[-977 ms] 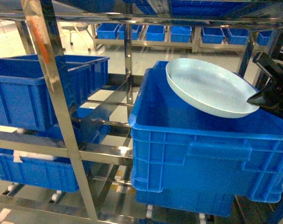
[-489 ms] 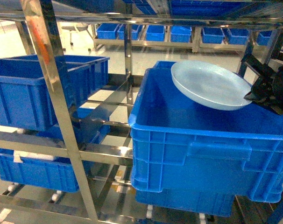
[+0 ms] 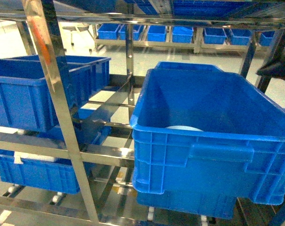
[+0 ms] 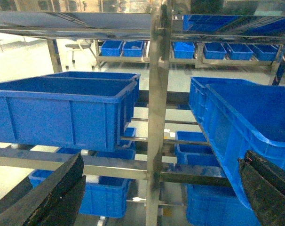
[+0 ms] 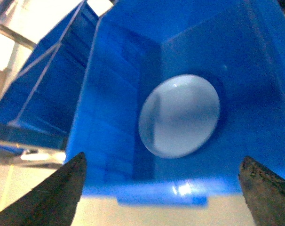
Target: Place blue tray on left shelf second layer neatly
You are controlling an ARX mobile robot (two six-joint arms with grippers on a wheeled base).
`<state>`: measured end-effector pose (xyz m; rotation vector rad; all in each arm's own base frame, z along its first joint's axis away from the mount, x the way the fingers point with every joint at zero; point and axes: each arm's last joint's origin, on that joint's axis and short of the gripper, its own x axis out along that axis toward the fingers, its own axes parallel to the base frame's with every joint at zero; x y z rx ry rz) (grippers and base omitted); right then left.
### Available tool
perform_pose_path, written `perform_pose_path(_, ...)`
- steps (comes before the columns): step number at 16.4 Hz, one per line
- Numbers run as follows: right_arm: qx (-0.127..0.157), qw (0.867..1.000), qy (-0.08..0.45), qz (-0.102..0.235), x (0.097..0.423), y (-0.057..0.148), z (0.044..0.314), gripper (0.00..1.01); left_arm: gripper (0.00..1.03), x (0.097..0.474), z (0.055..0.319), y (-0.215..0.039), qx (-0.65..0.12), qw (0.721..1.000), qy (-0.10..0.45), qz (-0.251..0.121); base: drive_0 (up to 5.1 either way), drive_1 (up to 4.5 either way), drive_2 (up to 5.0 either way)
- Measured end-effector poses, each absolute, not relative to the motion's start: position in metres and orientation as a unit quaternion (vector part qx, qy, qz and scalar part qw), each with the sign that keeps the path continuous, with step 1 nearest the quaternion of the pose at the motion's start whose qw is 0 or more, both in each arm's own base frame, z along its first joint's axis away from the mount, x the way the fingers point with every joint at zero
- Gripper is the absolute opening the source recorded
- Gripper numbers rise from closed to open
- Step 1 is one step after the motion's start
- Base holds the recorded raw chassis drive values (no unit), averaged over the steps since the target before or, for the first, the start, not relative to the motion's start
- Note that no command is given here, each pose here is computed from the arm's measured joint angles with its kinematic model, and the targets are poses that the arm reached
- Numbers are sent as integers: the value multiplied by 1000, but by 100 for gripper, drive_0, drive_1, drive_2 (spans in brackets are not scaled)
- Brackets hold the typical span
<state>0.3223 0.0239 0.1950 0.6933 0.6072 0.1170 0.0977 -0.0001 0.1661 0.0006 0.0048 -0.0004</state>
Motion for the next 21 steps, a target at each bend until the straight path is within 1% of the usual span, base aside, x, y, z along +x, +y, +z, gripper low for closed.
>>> perform_pose_path(1,310,899,303,58,283,14,193,100,98,98,166,0,0,1000,2,0,0,0,0)
perform_pose_path(2,277,908,313,48,244,1,189,97,98,98,166,0,0,1000,2,0,0,0,0)
perform_pose_path(3,234,926,297,21,214,-14,188,98,98,98,166,0,0,1000,2,0,0,0,0)
perform_pose_path(4,193,946,260,5,201,-22,196,98,98,98,166,0,0,1000,2,0,0,0,0)
perform_pose_path(5,137,974,178,19,205,-20,203,94,98,98,166,0,0,1000,2,0,0,0,0)
perform_pose_path(6,76,992,98,7,200,-16,195,81,98,98,166,0,0,1000,2,0,0,0,0)
perform_pose_path(8,40,997,68,5,185,-13,178,68,98,98,166,0,0,1000,3,2,0,0,0)
perform_pose_path(9,16,1000,8,-3,175,-12,186,50,98,98,166,0,0,1000,3,0,0,0,0)
perform_pose_path(10,11,1000,-11,-5,170,-4,191,37,98,98,166,0,0,1000,2,0,0,0,0)
perform_pose_path(11,8,1000,-5,7,165,1,187,26,98,98,166,0,0,1000,3,0,0,0,0)
perform_pose_path(12,6,1000,7,10,161,1,181,17,98,98,166,0,0,1000,2,1,0,0,0)
perform_pose_path(13,4,1000,12,3,157,1,177,6,98,98,166,0,0,1000,2,0,0,0,0)
perform_pose_path(14,3,1000,9,3,153,1,177,2,98,98,166,0,0,1000,2,0,0,0,0)
perform_pose_path(17,2,1000,3,3,144,1,175,2,98,98,166,0,0,1000,2,0,0,0,0)
perform_pose_path(19,2,1000,-10,3,139,1,170,2,98,98,166,0,0,1000,2,0,0,0,0)
perform_pose_path(20,2,1000,11,2,137,1,165,2,98,98,166,0,0,1000,2,0,0,0,0)
perform_pose_path(21,2,1000,-1,3,133,1,168,2,98,98,166,0,0,1000,2,0,0,0,0)
